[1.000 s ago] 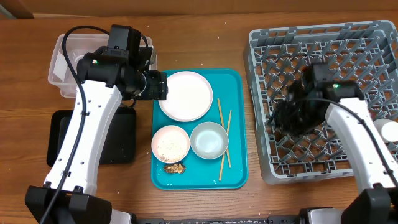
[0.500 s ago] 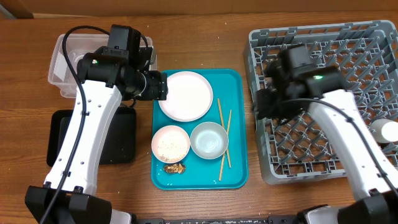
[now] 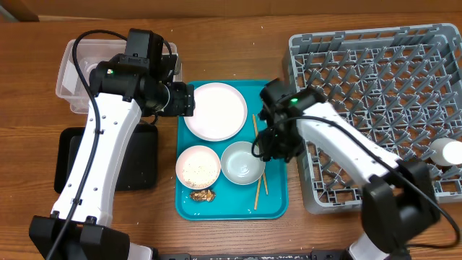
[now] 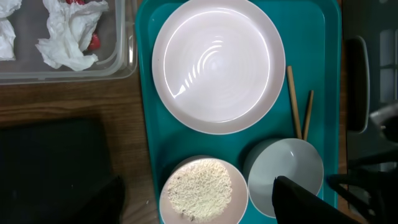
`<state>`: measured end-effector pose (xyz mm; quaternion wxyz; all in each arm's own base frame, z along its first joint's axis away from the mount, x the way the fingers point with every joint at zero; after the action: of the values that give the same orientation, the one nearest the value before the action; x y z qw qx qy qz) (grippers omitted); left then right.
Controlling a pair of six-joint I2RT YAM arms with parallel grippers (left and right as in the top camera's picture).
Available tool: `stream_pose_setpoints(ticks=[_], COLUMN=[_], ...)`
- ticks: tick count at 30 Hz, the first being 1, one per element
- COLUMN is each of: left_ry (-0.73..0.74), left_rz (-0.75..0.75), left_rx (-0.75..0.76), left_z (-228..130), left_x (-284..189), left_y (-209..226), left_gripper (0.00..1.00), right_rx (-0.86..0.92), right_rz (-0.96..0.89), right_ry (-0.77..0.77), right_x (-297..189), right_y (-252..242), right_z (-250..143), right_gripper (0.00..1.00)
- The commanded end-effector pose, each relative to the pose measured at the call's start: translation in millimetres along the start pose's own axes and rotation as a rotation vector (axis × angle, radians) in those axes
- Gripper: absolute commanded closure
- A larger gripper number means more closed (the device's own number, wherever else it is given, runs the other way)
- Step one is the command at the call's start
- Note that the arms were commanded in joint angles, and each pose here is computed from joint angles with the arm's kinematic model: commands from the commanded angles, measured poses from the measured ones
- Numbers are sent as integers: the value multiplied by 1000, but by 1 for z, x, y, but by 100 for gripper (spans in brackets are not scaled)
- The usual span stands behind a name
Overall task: Sort waste into correct bins and load items into the dishwasher
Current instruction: 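Grasp the white bowl rim with the right gripper and lift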
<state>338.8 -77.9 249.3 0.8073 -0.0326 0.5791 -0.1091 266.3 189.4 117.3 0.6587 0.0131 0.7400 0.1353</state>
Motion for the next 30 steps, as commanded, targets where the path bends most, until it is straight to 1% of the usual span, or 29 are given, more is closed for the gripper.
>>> stream_pose_setpoints(ticks=[1, 7, 11, 14, 18, 20, 21, 24, 27, 30], left_ry=[-8, -8, -8, -8, -8, -7, -7, -7, -7, -7], left_rz=[6, 6, 6, 6, 6, 6, 6, 6, 6, 6], left_rx=[-5, -5, -5, -5, -5, -5, -5, -5, -5, -5], left_z=[3, 3, 3, 3, 3, 3, 3, 3, 3, 3], left_x=[-1, -1, -1, -1, -1, -1, -1, -1, -1, -1], left_y=[0, 0, 0, 0, 0, 0, 0, 0, 0, 0], left_gripper=[22, 22, 23, 22, 22, 22, 23, 22, 23, 22], right_rx=[-14, -5, 2, 3, 26, 30, 31, 35, 51, 94], right_rz=[-15, -21, -25, -29, -24, -22, -22, -42, -70, -105], right_ry=[11, 24, 34, 43, 31, 21, 2, -71, -183, -321], right_x=[13, 28, 40, 43, 41, 36, 25, -4, -46, -95], right_y=[5, 6, 1, -1, 0, 1, 3, 3, -2, -17], right_z=[2, 5, 1, -2, 1, 4, 9, 21, 34, 46], right_gripper=[56, 62, 64, 75, 81, 90, 96, 96, 96, 96])
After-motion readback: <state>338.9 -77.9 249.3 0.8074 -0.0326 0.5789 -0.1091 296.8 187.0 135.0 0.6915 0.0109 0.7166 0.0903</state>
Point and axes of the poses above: each gripper's point midway between its finger pads, its own x axis out along the fingers, its own y axis along the line the jaws close on, z = x × y, the point moved 5 cm from there along -x, back along the fingers, and after that the axes turned 4 degrees about x, right-handed, at the moved point
